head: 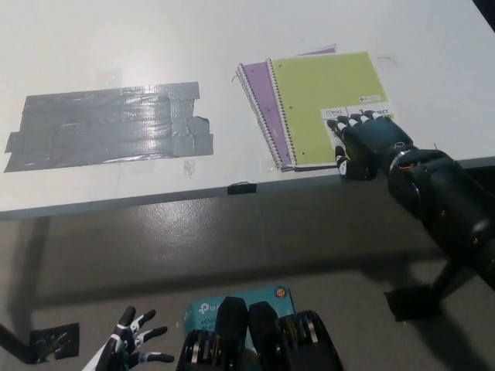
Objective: The robot uses its right hand to align two notebooks stacked together until they are fully overlapped
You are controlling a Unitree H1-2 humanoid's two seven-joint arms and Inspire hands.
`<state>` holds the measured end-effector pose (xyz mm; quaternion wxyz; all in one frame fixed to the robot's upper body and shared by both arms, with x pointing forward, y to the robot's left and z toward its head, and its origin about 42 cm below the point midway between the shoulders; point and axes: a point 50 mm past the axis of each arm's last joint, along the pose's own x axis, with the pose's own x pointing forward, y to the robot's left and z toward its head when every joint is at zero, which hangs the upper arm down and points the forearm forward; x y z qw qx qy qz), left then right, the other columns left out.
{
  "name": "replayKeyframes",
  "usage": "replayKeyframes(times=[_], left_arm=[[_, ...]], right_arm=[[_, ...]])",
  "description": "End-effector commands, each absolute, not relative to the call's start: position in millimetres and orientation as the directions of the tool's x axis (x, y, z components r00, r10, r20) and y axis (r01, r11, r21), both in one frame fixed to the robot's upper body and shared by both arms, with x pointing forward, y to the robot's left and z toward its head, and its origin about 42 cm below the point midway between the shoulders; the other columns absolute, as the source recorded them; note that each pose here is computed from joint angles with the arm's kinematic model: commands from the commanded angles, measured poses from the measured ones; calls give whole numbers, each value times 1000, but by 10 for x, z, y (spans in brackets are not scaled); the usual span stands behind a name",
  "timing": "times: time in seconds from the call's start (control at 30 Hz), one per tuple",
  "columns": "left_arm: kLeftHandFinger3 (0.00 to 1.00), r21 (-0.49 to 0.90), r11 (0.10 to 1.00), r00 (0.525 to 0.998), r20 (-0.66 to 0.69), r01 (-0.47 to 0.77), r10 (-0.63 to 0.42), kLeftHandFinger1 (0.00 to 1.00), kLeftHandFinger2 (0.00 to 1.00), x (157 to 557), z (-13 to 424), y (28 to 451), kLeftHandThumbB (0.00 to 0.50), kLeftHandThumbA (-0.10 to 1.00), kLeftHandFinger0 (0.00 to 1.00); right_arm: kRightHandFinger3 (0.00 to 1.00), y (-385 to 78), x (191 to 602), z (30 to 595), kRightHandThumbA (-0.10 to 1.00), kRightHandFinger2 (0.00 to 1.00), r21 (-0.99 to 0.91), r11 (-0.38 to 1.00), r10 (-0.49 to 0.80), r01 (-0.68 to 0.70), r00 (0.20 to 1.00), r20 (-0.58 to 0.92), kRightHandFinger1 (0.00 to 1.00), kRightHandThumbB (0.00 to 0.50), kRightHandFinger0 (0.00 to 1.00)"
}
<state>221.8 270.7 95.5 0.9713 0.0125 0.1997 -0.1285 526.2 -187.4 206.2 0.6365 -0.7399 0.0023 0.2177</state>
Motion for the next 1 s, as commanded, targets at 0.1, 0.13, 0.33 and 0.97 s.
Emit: replayKeyframes(times=[0.1,0.13,0.33,0.97], left_arm=[[1000,-24,955,893,-346,297,-287,678,900,2255,1059,2642,500,1000,659],[1000,-34,954,892,-346,299,-292,680,915,2256,1056,2636,500,1000,664],[1000,-24,953,892,-348,300,-290,623,883,2248,1041,2605,500,1000,588],[1000,-29,950,882,-364,310,-298,645,912,2255,1031,2593,500,1000,623]], right_arm=[[1000,-1791,5251,1958,1000,1000,-893,-303,278,-331,866,-416,1000,400,1000],[1000,-1785,5260,1962,1000,1000,-891,-309,276,-332,865,-419,1000,405,1000],[1000,-1705,5240,1945,1000,1000,-888,-353,320,-295,854,-410,1000,377,1000],[1000,-1420,5205,1864,1000,1000,-879,-399,367,-260,833,-413,1000,455,1000]])
